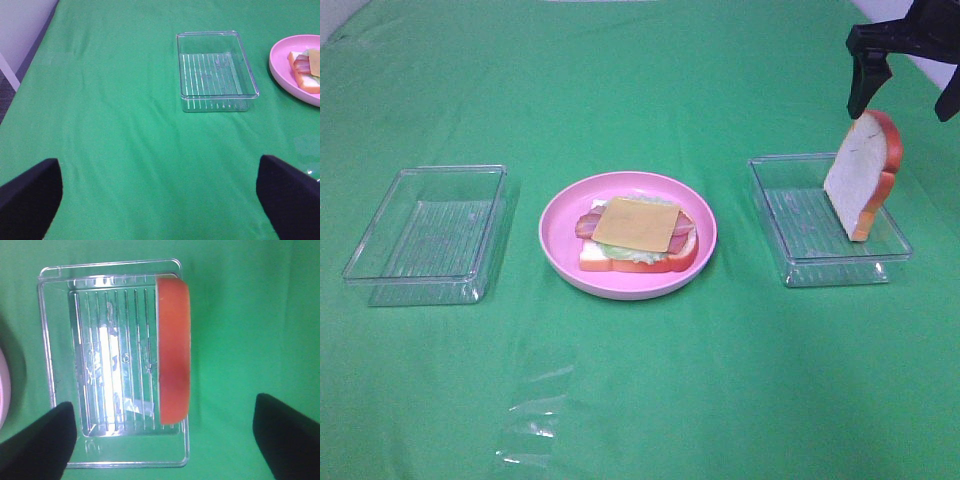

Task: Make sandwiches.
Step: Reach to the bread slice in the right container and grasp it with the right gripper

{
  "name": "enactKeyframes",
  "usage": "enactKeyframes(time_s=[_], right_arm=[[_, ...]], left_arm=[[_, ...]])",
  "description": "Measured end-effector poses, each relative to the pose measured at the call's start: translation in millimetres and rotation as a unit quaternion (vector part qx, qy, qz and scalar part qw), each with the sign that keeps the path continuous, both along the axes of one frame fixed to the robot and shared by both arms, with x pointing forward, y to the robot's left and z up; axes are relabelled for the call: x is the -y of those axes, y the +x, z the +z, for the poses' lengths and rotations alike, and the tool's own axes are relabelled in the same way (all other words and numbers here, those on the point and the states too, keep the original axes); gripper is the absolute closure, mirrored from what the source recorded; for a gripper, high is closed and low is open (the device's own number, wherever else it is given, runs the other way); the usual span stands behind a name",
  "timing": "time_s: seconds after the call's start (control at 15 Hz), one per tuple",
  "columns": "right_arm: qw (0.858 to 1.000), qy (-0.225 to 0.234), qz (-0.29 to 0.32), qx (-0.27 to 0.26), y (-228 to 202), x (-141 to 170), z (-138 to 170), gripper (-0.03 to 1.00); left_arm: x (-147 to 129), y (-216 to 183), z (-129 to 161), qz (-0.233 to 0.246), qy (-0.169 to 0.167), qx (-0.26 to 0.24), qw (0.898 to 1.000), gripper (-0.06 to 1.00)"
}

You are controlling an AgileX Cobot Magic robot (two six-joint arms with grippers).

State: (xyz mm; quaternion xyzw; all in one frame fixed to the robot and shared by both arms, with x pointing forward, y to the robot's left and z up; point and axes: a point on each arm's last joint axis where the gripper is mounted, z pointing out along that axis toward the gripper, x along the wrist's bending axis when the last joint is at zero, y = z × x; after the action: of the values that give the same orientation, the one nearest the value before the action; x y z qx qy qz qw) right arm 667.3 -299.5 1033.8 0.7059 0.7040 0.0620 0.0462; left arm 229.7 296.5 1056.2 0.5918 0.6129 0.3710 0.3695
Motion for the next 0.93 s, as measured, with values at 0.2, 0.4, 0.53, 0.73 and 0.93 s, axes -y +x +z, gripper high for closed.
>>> enactKeyframes(time_s=[0.2,0.4,0.53,0.73,0.93], right_arm=[[0.999,0.015,-0.016,-0.032,11,15,-27,0.06],[0.999,0.025,-0.011,-0.044,18,15,-49,0.07],[0.998,0.035,-0.014,-0.040,22,14,-56,0.09],[0.998,0.053,-0.019,-0.032,27,11,-65,0.18],[0.997,0.057,-0.020,-0.047,27,10,-73,0.32]], left_arm=[[0,0,0,0.000,0.000,0.000,1.000,-0.03],[0,0,0,0.000,0.000,0.000,1.000,-0.03],[0,0,0,0.000,0.000,0.000,1.000,-0.03],[0,0,0,0.000,0.000,0.000,1.000,-0.03],[0,0,0,0.000,0.000,0.000,1.000,-0.03]])
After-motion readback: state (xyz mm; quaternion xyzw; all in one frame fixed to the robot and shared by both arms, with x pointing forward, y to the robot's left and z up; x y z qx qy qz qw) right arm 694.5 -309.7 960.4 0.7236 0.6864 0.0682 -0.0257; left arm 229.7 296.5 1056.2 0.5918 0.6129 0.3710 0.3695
